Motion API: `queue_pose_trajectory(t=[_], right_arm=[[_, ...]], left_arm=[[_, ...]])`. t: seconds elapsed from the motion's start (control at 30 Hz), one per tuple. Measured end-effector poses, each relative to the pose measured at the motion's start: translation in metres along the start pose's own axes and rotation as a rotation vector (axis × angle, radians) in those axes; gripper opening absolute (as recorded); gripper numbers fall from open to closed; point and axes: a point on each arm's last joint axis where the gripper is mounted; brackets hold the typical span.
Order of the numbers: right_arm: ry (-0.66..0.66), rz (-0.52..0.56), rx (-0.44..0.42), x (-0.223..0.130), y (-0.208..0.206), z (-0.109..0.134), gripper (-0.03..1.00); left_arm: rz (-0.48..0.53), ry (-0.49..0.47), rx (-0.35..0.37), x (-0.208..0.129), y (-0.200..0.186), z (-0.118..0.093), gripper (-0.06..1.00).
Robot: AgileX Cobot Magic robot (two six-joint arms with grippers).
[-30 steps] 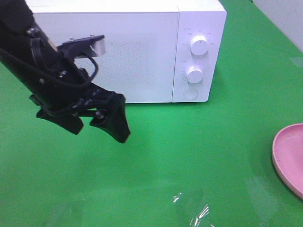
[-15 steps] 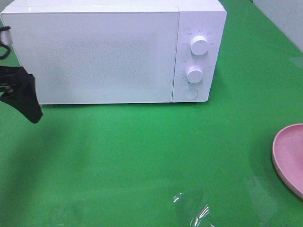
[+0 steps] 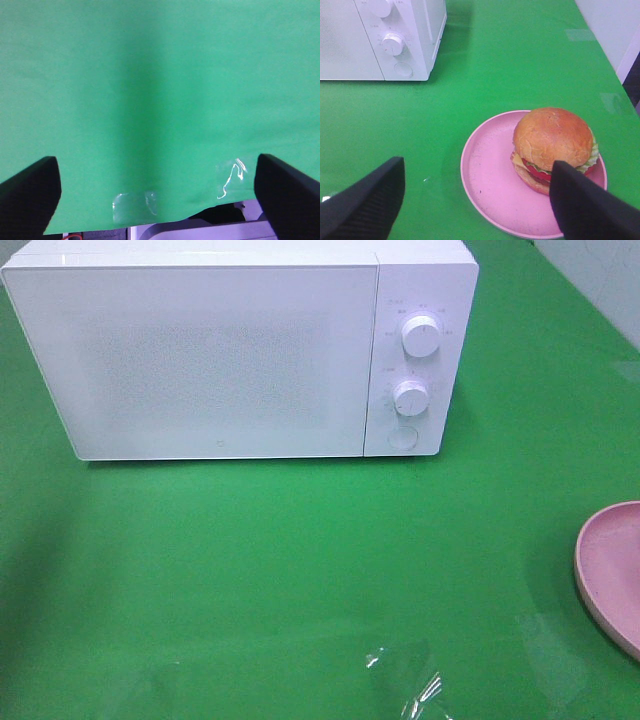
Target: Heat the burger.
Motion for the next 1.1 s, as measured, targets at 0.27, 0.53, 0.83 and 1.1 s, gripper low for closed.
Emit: queue_pose_trajectory(t=[0.27, 0.53, 0.83, 1.1], right_arm=[[0.000, 0.000, 0.000, 0.000, 0.000, 0.000, 0.77], [0.000, 0.000, 0.000, 0.000, 0.000, 0.000, 0.77], [0.000, 0.000, 0.000, 0.000, 0.000, 0.000, 0.77], [0.000, 0.000, 0.000, 0.000, 0.000, 0.000, 0.77]], left_arm=[[-0.113, 0.022, 0.010, -0.054, -0.018, 0.008, 0.97], [-0.158, 0.029, 0.005, -0.090, -0.019, 0.014, 0.97], [-0.238, 0.041, -0.007, -0.145, -0.010, 0.025, 0.97], [-0.361, 0.058, -0.020, -0.171, -0.015, 0.029, 0.97]])
Point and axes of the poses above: a point on each arm's last joint axis where the gripper is mounted, y pointing out along that axis toward the gripper, z along the wrist's bending axis when the last joint is at zero, x = y × z, and after that the axes turned 12 degrees about -y, right-handed
